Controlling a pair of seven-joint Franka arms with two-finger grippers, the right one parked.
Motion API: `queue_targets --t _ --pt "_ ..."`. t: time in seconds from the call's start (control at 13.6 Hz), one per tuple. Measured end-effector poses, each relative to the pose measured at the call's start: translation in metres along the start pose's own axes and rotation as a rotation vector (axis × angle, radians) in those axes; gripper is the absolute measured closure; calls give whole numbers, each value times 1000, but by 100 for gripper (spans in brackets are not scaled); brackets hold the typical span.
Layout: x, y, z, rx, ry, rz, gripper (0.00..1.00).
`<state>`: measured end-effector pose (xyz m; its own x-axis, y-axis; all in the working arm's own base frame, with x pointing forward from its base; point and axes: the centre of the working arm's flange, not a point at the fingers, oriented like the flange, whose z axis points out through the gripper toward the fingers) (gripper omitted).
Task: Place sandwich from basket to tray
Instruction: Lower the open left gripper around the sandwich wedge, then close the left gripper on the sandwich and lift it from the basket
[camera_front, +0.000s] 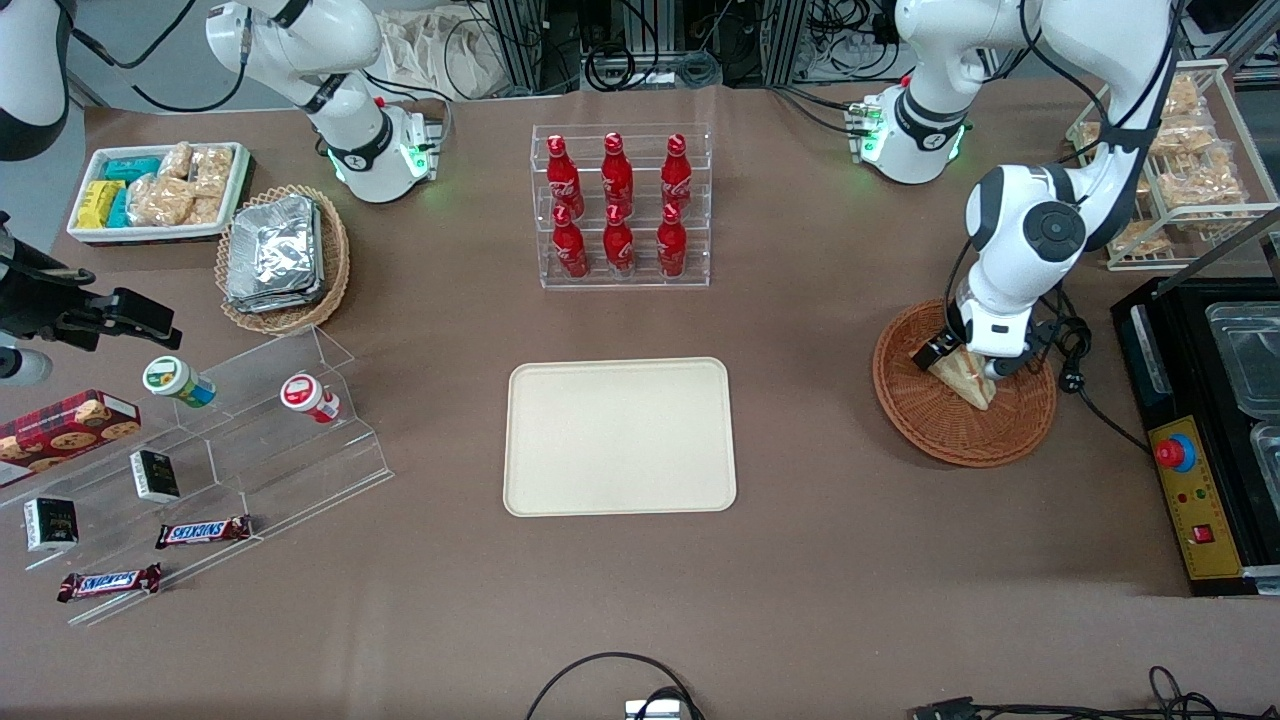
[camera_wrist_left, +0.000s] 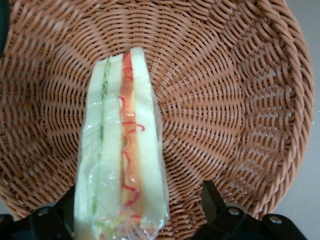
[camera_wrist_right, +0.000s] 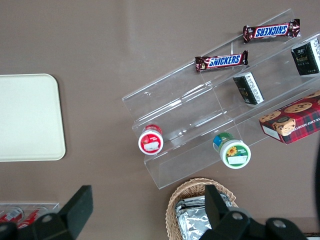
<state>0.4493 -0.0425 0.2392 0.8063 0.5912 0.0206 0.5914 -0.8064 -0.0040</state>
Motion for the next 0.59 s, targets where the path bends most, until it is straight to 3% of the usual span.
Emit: queue_targets --t 0.37,0.59 --pt "16 -19 0 2 2 -51 4" --pt "16 -19 0 1 3 -51 38"
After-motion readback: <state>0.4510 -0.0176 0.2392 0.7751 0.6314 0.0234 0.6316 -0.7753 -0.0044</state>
